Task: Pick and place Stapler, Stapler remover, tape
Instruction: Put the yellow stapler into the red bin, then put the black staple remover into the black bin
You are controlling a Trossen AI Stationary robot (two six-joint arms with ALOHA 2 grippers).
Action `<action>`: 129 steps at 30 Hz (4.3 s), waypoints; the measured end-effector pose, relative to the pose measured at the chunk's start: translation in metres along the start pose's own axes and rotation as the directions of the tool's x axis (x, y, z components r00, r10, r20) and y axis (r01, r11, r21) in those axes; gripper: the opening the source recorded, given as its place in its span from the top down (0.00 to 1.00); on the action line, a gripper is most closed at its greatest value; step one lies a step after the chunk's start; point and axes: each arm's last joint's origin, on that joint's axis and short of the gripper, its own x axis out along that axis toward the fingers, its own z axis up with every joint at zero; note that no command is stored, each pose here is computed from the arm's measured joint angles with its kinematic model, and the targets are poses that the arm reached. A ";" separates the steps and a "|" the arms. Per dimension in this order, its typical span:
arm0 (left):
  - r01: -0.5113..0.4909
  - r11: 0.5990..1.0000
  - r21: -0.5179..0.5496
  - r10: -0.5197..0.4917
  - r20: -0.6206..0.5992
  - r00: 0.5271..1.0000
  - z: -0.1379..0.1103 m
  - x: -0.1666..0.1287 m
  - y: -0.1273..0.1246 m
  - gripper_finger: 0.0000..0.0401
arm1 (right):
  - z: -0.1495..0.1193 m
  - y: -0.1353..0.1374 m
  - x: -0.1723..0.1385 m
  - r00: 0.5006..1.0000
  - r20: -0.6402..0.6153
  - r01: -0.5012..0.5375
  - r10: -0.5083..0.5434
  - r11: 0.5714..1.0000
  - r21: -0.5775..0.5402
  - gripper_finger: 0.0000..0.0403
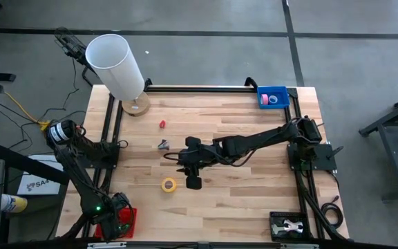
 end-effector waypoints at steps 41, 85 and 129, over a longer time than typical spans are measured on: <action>0.247 0.967 -0.066 -0.211 0.338 0.917 0.005 -0.075 0.052 0.50 | -0.020 -0.031 -0.002 0.970 -0.241 0.045 -0.042 0.999 0.010 0.72; -0.137 0.988 0.074 0.045 0.708 0.705 0.193 -0.077 0.109 0.50 | -0.069 -0.203 -0.062 0.755 -0.623 -0.219 0.202 0.974 0.050 0.72; -0.130 0.985 0.112 -0.020 0.829 0.559 0.202 0.016 0.138 0.50 | -0.050 -0.219 -0.156 0.848 -0.485 -0.227 0.213 0.973 0.030 0.72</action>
